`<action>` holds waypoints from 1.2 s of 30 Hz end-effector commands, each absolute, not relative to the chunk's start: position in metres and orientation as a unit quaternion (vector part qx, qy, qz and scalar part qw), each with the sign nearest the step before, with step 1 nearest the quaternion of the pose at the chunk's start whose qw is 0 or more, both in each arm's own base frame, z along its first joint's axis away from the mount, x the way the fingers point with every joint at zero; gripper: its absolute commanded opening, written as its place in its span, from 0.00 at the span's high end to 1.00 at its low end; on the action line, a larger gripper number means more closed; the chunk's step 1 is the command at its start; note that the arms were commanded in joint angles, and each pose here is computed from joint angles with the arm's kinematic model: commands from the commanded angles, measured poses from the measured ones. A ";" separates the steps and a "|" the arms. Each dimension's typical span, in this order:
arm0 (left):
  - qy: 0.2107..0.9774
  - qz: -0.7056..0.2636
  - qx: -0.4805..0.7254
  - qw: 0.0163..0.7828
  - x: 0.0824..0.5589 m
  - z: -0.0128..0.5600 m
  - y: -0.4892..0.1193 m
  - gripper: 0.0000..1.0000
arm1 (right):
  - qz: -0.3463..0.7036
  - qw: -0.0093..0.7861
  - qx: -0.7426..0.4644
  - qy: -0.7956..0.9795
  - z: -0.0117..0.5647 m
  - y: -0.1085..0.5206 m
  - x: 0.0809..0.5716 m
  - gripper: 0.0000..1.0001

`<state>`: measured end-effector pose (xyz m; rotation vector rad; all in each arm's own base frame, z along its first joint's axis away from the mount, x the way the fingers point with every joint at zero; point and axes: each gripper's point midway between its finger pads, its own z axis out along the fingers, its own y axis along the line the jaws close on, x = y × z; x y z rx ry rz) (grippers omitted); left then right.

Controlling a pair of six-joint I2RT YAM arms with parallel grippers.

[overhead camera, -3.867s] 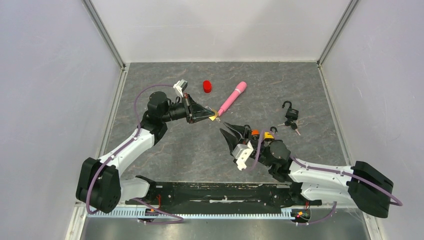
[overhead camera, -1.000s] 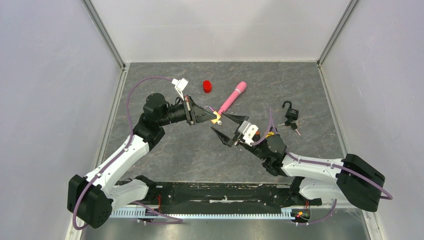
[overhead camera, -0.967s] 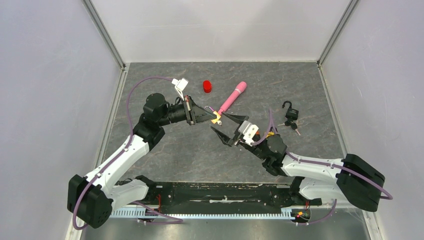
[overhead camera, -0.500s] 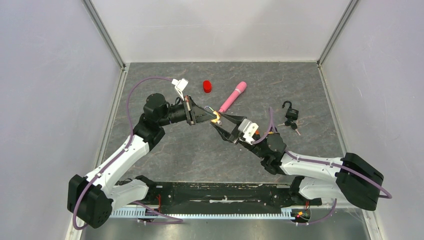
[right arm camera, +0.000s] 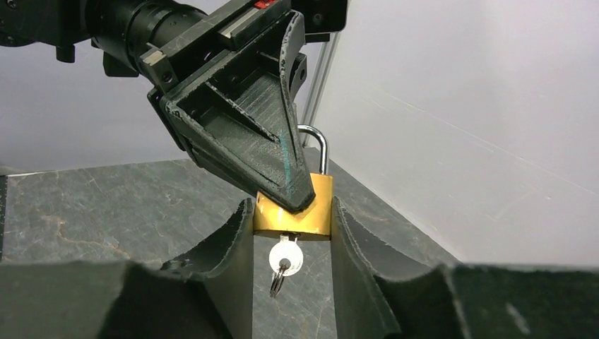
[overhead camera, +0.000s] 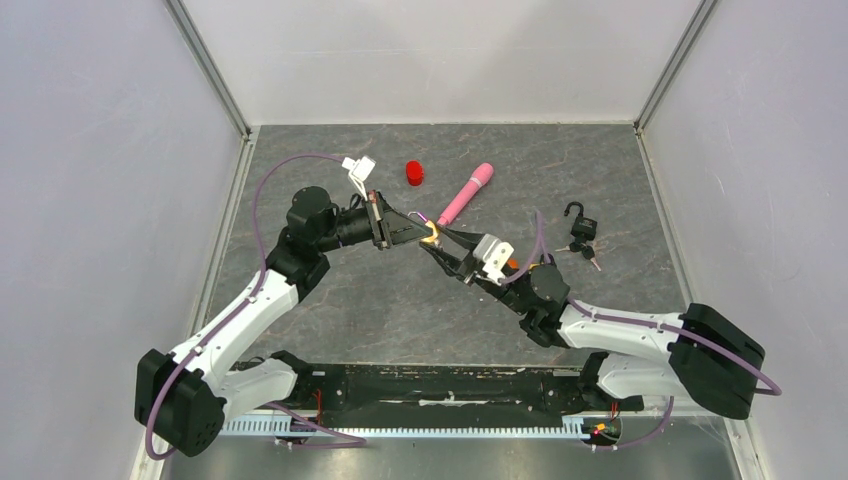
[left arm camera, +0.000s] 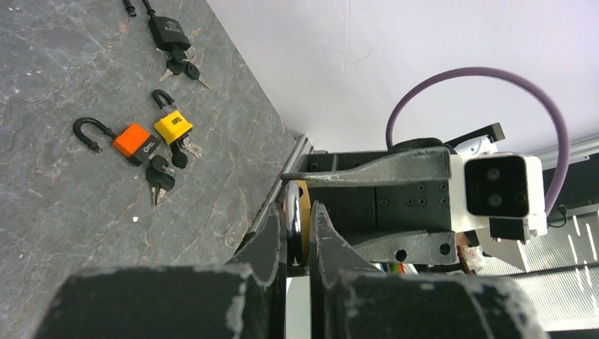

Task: Unlock with the key

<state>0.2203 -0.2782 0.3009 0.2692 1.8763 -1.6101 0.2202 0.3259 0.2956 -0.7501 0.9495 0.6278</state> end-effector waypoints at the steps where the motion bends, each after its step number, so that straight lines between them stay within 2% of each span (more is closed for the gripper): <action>1: 0.693 -0.621 0.117 0.346 0.219 0.321 -0.278 0.97 | 0.295 0.788 -0.334 0.424 0.316 0.328 0.222 0.80; 3: 0.694 -0.622 0.115 0.344 0.219 0.320 -0.278 0.89 | 0.290 0.788 -0.331 0.430 0.314 0.327 0.224 0.98; 4: 0.695 -0.621 0.115 0.343 0.219 0.320 -0.278 0.82 | 0.286 0.789 -0.330 0.432 0.313 0.325 0.225 1.00; 6: 0.699 -0.616 0.114 0.344 0.219 0.320 -0.276 0.66 | 0.284 0.788 -0.332 0.433 0.310 0.323 0.224 1.00; 8: 0.707 -0.606 0.113 0.348 0.220 0.319 -0.274 0.53 | 0.278 0.790 -0.326 0.439 0.308 0.319 0.225 1.00; 10: 0.716 -0.592 0.106 0.356 0.223 0.318 -0.269 0.47 | 0.281 0.788 -0.327 0.439 0.307 0.317 0.223 1.00; 18: 0.756 -0.552 0.053 0.348 0.234 0.303 -0.257 0.44 | 0.268 0.786 -0.335 0.446 0.298 0.311 0.222 1.00; 25: 0.771 -0.509 0.038 0.381 0.244 0.305 -0.243 0.36 | 0.260 0.779 -0.354 0.448 0.291 0.310 0.219 1.00; 32: 0.787 -0.512 0.055 0.339 0.246 0.296 -0.253 0.36 | 0.264 0.776 -0.375 0.433 0.291 0.316 0.214 1.00; 36: 0.789 -0.528 0.049 0.309 0.245 0.285 -0.260 0.45 | 0.264 0.777 -0.376 0.429 0.292 0.317 0.213 1.00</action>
